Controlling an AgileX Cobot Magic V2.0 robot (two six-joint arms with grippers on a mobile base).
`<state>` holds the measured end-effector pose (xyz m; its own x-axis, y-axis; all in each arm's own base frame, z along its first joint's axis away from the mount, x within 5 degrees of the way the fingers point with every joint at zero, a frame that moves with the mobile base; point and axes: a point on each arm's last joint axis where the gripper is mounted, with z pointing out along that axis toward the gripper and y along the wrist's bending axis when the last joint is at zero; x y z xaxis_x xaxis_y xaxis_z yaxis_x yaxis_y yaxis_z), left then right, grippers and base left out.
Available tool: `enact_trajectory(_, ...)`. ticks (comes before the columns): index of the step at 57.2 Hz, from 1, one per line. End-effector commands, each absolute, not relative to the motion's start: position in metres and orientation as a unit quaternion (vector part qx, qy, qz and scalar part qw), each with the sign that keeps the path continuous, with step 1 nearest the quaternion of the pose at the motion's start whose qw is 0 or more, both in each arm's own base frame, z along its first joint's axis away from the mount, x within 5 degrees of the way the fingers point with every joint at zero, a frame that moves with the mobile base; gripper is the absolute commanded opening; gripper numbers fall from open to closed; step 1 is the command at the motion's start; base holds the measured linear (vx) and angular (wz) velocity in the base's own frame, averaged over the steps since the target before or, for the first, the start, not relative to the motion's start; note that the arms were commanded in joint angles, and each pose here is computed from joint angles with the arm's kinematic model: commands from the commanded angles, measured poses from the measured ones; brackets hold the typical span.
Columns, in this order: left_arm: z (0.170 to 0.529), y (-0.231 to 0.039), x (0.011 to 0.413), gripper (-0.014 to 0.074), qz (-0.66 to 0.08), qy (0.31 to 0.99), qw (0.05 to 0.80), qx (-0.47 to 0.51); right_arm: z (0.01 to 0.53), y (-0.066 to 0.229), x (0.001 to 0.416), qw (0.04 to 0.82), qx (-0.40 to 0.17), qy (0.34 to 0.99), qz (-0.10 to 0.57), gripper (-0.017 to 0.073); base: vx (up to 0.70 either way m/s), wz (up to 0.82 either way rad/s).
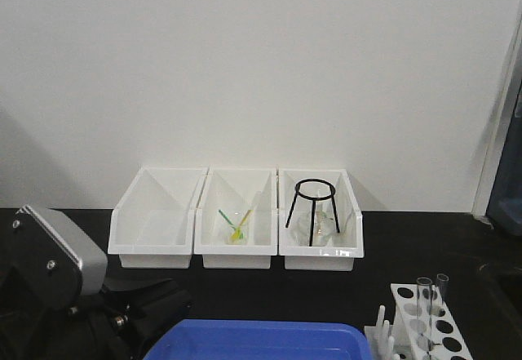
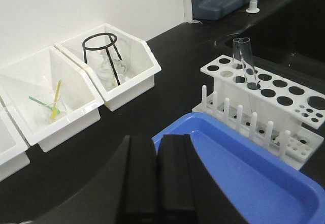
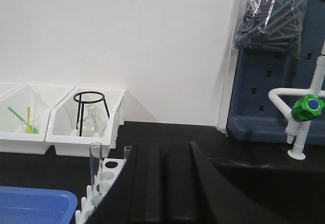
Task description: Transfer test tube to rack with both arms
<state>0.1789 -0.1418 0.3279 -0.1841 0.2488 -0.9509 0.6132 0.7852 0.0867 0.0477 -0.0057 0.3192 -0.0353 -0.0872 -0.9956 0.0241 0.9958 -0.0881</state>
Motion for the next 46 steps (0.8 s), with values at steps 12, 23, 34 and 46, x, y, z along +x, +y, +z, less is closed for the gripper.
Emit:
enact_trajectory(12,0.352,-0.142,0.172,-0.0007,-0.192,0.711,0.615,0.282,0.334,-0.004,0.047,0.727,-0.033,0.685,-0.045,-0.0008,0.0,0.0)
enact_trajectory(23,0.35,-0.094,0.148,-0.0007,-0.179,0.715,0.644,0.206,0.334,-0.004,0.047,0.726,-0.032,0.685,-0.045,-0.0008,0.0,0.0)
enact_trajectory(34,0.295,-0.031,0.097,-0.0007,-0.14,0.718,0.678,0.076,0.334,-0.004,0.047,0.726,-0.032,0.685,-0.045,-0.0008,0.0,0.0)
enact_trajectory(46,0.23,-0.009,0.059,-0.0007,-0.113,0.693,0.712,0.001,0.334,-0.004,0.047,0.726,-0.032,0.685,-0.045,-0.0008,0.0,0.0)
